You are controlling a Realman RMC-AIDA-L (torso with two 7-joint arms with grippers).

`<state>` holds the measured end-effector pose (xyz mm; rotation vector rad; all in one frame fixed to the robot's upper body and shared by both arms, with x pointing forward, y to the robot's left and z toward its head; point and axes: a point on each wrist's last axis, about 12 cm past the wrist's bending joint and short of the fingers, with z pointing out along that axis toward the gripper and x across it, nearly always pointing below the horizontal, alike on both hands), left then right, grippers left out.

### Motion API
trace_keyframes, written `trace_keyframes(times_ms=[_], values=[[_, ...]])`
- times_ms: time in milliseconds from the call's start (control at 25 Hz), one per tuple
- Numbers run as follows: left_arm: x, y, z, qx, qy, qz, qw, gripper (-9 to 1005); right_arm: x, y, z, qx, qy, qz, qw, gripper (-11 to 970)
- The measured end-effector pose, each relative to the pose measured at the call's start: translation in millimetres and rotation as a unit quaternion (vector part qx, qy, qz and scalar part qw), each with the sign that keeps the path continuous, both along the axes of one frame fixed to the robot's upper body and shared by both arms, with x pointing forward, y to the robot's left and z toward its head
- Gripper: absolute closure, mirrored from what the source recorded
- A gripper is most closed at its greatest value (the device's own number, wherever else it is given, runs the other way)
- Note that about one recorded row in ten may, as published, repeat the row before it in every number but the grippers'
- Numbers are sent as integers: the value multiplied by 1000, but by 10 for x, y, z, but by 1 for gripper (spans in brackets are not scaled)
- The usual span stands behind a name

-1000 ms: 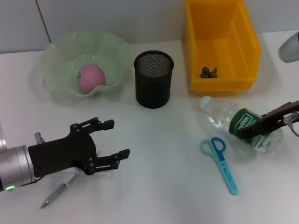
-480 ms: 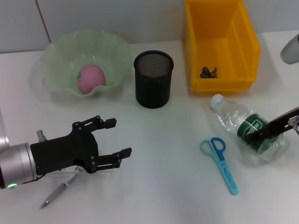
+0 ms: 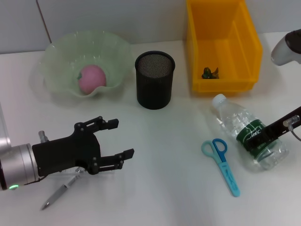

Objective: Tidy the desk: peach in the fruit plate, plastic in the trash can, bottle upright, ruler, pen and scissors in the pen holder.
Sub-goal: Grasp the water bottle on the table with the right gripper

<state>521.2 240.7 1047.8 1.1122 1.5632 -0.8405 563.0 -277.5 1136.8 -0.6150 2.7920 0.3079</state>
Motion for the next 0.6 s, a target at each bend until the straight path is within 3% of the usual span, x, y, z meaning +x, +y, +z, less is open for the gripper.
trace_keyframes(times_ms=[600], values=[[-14,-6,-6,-2,2,-2,1000,147,20,44,16,0,1,1,1000,176]])
